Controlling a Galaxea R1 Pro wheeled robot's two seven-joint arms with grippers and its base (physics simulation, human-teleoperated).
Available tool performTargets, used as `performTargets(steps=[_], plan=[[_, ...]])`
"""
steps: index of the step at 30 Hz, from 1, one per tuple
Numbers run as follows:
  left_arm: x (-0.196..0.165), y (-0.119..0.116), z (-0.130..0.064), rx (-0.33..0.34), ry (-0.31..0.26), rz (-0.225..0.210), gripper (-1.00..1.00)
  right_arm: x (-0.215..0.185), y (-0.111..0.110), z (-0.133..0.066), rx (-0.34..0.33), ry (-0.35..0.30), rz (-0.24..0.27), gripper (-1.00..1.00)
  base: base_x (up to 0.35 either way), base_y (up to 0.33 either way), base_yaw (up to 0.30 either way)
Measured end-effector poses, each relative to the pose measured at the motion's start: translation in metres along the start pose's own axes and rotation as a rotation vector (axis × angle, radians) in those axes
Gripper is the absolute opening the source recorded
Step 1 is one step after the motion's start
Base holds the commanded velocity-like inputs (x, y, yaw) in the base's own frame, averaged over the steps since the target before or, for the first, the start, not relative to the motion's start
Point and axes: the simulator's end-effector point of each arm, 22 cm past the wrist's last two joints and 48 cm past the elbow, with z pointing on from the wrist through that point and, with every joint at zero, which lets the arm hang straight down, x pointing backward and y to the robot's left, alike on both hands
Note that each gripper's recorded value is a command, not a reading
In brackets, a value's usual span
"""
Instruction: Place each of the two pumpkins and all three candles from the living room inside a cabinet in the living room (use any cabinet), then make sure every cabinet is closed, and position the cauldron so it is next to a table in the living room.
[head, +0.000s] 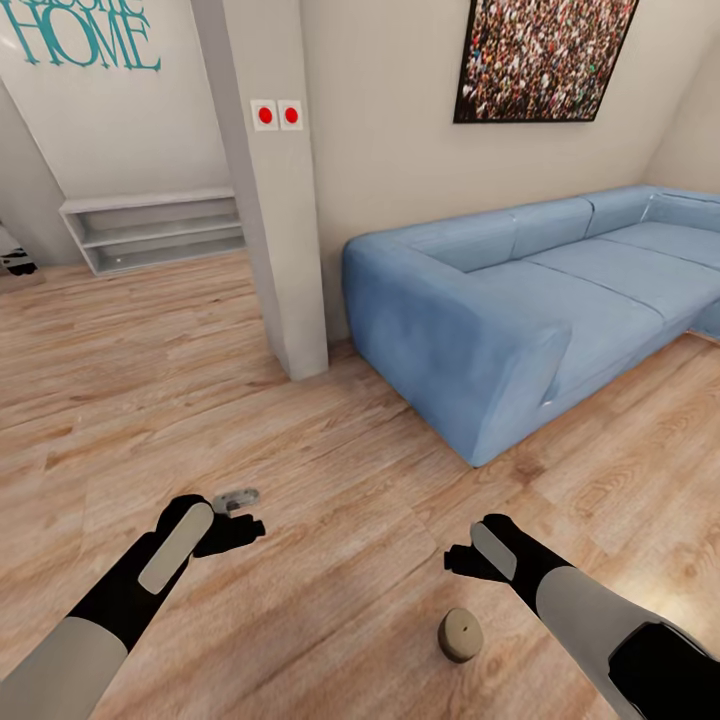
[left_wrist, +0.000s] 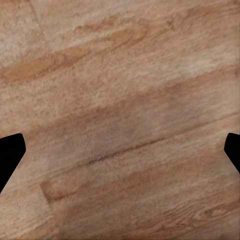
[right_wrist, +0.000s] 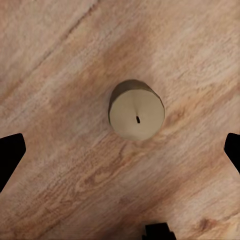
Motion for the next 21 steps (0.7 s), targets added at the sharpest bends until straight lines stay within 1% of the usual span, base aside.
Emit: performTargets(steps=[6,11,18,21], plan=[[0.006,0.000,0.012,0.003,0.000,0.000,1.00,0.002,0.001,0.012,-0.002,-0.008,-0.003,1.00,0.000,0.000,0.000],[0.010,0.004,0.021,0.002,-0.002,-0.003,1.00,0.000,0.000,0.022,-0.002,-0.030,0.001,1.00,0.000,0.000,0.000],[0.016,0.007,0.034,0.005,-0.004,-0.010,1.00,0.004,-0.001,0.037,-0.003,-0.037,0.002,1.00,0.000,0.000,0.000],[0.019,0.009,0.040,0.005,-0.004,-0.013,1.00,0.005,0.002,0.043,-0.021,-0.040,0.004,1.00,0.000,0.000,0.000]])
